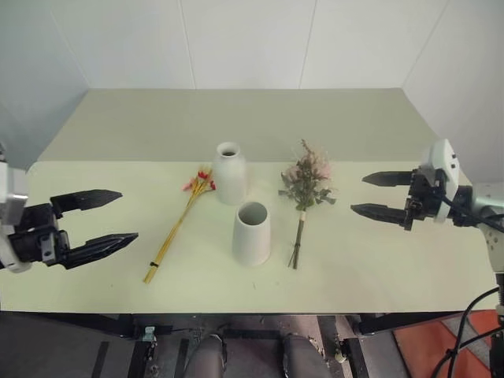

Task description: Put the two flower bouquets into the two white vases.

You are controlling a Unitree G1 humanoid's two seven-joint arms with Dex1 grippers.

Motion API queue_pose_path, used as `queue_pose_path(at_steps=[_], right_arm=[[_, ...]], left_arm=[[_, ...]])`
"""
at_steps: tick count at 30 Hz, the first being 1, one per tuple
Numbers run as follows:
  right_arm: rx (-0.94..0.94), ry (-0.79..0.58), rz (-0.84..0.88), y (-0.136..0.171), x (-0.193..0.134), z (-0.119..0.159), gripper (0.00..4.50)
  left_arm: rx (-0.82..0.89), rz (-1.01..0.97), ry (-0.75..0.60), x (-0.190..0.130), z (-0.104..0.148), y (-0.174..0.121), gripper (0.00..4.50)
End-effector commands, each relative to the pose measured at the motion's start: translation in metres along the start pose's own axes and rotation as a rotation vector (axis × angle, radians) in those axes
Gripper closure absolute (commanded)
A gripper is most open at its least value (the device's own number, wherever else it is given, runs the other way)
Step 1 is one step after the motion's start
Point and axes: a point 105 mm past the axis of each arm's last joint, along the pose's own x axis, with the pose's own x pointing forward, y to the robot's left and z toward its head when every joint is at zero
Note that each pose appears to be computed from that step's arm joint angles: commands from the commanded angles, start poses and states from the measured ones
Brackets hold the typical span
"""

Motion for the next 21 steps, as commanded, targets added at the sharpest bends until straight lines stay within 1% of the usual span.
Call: queue_pose_path(at_steps=[1, 12, 14, 16, 18, 21], right_arm=[[-0.051, -0.027, -0.019, -0.002, -0.008, 0.016, 0.02], [-0.05, -0.027, -0.015, -0.003, -0.006, 0.016, 0.02], [-0.051, -0.03, -0.015, -0.003, -0.005, 0.017, 0.02], [-0.059, -0.038, -0.01, -0.003, -0.004, 0.019, 0.02], [-0.069, -0.052, -0.001, -0.002, -0.002, 0.024, 0.02], [-0.083, -0.072, 0.008, -0.001, 0.001, 0.03, 0.02]], left_arm=[[0.026, 0.008, -0.015, -0.003, 0.007, -0.006, 0.0], [0.025, 0.029, -0.003, -0.001, 0.008, -0.003, 0.0], [-0.005, 0.091, 0.087, 0.004, -0.001, 0.007, 0.0], [-0.075, 0.16, 0.248, 0.01, -0.017, 0.021, 0.0], [-0.116, 0.215, 0.364, 0.015, -0.028, 0.032, 0.0], [-0.176, 0.298, 0.446, 0.023, -0.038, 0.049, 0.0]])
